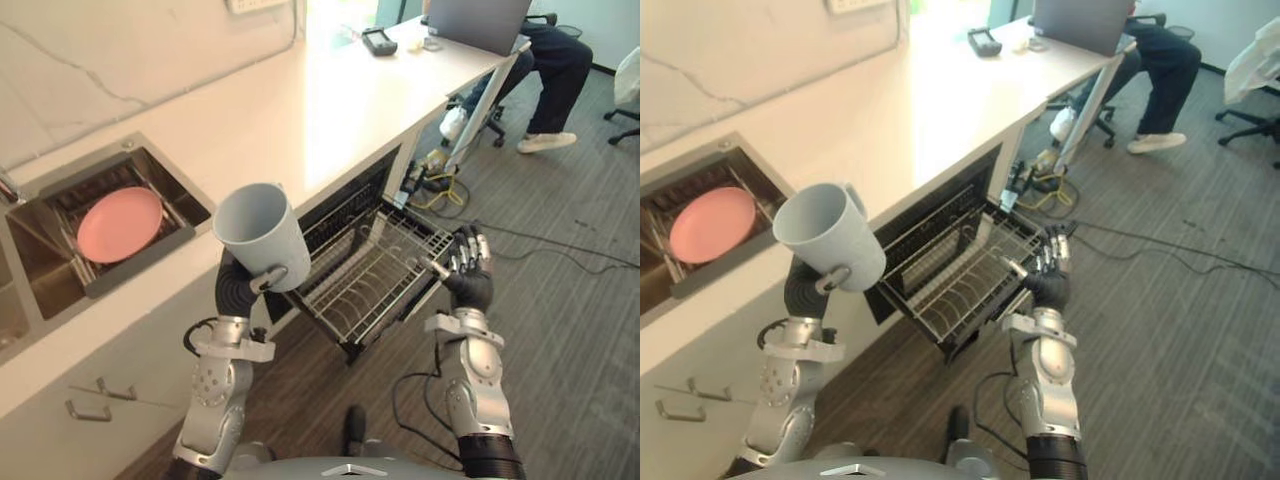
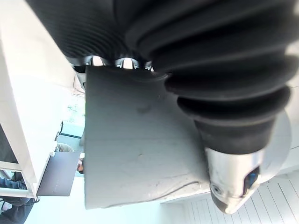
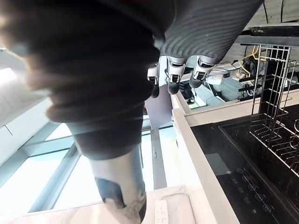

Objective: Walk over to the sink, pick up the cup, carry it to the dishwasher, place the cup inside the dishwasher, then close the dishwasher door

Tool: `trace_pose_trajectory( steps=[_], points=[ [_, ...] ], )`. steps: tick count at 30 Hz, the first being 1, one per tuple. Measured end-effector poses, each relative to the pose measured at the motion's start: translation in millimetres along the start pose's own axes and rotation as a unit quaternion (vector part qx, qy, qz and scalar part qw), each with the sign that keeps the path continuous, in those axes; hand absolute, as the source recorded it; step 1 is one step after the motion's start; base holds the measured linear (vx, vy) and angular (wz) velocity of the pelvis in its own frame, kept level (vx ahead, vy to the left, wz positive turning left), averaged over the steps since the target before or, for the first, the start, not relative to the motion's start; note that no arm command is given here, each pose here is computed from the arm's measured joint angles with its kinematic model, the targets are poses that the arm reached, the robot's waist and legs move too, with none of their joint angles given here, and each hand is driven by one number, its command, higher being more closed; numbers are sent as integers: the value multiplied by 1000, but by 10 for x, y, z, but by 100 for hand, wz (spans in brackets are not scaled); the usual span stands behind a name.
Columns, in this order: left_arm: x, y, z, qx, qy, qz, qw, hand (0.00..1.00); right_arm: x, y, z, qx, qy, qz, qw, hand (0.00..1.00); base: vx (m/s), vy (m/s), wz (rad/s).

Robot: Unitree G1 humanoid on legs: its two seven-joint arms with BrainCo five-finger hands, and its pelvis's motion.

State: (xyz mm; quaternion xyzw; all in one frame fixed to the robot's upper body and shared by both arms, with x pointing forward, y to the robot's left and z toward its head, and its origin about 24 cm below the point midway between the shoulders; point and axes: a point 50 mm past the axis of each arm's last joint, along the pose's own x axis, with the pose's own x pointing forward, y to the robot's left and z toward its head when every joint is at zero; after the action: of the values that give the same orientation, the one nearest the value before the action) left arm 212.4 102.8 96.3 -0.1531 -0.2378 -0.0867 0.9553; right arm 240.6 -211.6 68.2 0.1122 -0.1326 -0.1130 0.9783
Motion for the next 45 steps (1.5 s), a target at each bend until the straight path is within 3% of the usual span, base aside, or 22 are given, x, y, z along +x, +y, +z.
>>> trace_pose_trajectory(
  steps=[5, 13, 17, 22, 26, 33, 38, 45],
  points=[
    [165, -22, 83, 35, -36, 10, 999, 100, -107, 61, 15, 17, 7, 51, 999, 0, -31, 72, -16],
    [235, -77, 104, 61, -50, 23, 997, 100, -115, 139, 107, 40, 0, 74, 996, 0, -15, 48, -13],
    [272, 33, 136, 106, -61, 62, 991, 100, -58, 422, 114, 68, -10, 123, 990, 0, -139, 28, -73],
    [261, 171, 165, 122, -66, 111, 984, 100, -46, 531, 106, 62, -7, 150, 987, 0, 9, -34, -11],
    [204, 177, 42, 173, -50, 132, 975, 100, 46, 577, 172, 65, -14, 183, 981, 0, 14, -196, -2],
    [245, 39, -79, 260, -55, 141, 954, 100, 61, 596, 328, 82, -40, 224, 970, 0, -52, -87, -8],
    [277, 53, -190, 308, -26, 148, 940, 100, -15, 795, 474, 102, -71, 284, 951, 0, -94, 4, 1],
    [248, 0, -386, 351, 20, 124, 928, 100, -124, 1030, 443, 193, -57, 333, 921, 0, -38, 11, 2]
  ],
)
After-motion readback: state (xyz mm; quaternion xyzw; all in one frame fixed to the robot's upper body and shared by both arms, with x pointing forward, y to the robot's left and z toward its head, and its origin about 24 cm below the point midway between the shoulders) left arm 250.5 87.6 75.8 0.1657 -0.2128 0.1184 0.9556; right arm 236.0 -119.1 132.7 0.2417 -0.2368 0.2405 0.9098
